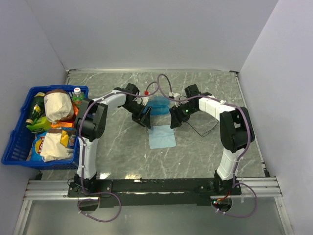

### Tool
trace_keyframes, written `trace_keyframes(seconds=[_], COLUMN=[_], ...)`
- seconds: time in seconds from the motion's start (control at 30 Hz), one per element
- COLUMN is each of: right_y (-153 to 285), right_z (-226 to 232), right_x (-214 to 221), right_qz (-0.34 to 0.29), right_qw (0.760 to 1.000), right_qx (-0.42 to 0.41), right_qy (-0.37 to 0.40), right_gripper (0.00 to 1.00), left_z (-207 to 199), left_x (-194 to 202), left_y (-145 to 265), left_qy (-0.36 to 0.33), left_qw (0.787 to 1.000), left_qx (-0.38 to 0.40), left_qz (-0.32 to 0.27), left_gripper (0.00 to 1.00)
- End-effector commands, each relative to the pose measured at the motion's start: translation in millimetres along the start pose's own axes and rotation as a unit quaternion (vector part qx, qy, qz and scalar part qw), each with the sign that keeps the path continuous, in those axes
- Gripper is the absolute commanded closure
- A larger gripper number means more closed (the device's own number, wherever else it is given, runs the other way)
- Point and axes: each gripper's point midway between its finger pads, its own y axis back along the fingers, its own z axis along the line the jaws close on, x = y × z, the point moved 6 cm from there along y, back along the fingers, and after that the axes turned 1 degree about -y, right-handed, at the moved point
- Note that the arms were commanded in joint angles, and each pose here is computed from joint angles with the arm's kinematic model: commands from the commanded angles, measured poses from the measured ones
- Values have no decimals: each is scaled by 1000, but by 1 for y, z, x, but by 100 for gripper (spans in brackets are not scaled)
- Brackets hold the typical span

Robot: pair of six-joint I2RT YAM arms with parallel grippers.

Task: Organize the sunglasses
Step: Pick up the glasses cleaning cloth from the center of the board.

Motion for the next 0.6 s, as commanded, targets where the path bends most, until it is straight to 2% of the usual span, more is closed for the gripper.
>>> trace_keyframes(seconds=[0.0,0.27,0.37,0.57], right_y=[4,3,0,-4], right_z=[2,-4,-6,-8], right_x=[-16,-15,-12,-9], right_qz=[-20,-23,-17,-9], right_qw=[1000,999,999,998], right_qx=[-17,-25,-26,-33], right_qy=[-7,-26,-34,-43], right_gripper=[34,35,36,37], left_z=[-8,-4,-1,5], left_x=[-5,-2,1,7], left_y=[-12,-25,-29,-32], left_qy=[-11,-3,3,8], left_qw=[1000,1000,1000,1000], left_qx=[15,17,15,-6], left_qz=[0,10,14,15], left_gripper=[32,40,46,50])
